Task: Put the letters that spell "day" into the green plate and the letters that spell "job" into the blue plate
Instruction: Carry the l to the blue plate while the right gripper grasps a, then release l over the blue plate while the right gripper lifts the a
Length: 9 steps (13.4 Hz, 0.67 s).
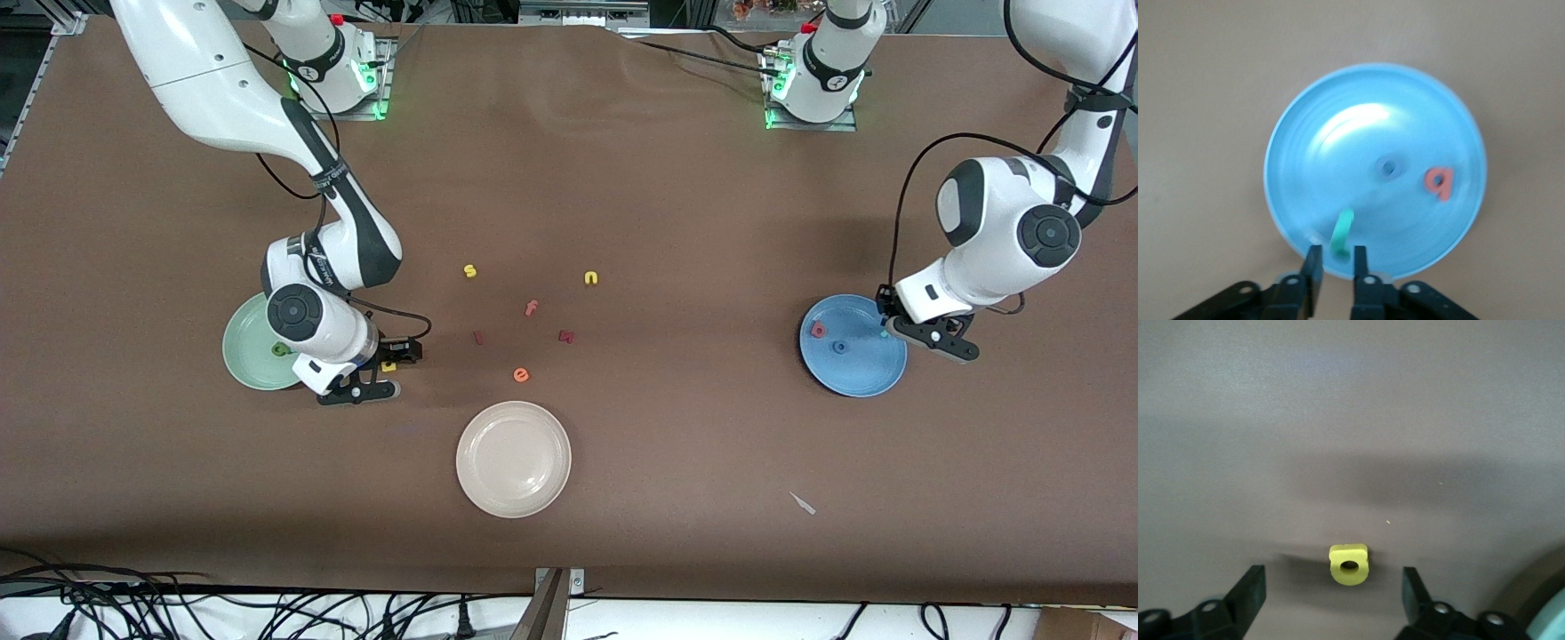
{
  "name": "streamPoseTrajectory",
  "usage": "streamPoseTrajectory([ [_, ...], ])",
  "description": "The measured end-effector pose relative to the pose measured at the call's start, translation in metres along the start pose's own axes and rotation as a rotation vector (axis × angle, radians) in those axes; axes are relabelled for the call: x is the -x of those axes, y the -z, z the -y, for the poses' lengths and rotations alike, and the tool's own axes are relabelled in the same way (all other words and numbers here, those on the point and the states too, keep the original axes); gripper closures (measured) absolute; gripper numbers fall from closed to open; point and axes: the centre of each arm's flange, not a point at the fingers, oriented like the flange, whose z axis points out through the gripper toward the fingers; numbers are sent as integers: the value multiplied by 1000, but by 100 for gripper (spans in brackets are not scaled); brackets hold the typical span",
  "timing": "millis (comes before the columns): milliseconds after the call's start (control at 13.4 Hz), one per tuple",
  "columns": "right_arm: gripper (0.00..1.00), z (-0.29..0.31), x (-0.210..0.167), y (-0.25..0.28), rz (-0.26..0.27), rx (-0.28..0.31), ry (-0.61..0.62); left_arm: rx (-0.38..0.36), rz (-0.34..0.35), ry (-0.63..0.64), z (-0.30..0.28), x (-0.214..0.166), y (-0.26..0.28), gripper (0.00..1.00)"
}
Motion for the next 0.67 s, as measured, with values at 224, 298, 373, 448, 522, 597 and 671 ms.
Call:
streamPoseTrajectory([
  [224,18,-1,-1,-5,-6,-3,9,-1,2,-10,-4,-1,-2,37],
  [298,23,-2,-1,-8,-5,-3,10,-1,0,-14,-6,-2,-1,26],
  [373,23,-3,-1,-10,-4,-4,12,0,0,-17,-8,-2,-2,15],
  [448,24,-4,-1,-13,-1,-4,16,3,2,-25,-12,-3,-3,4],
  [522,32,-4,0,-14,1,-3,20,4,-2,-38,-19,-5,-1,0],
  [597,36,-5,-1,-14,1,-2,20,-2,-17,-50,-25,-7,8,0],
  [671,36,-5,-1,-14,1,-2,21,-17,-46,-60,-30,-10,26,0],
])
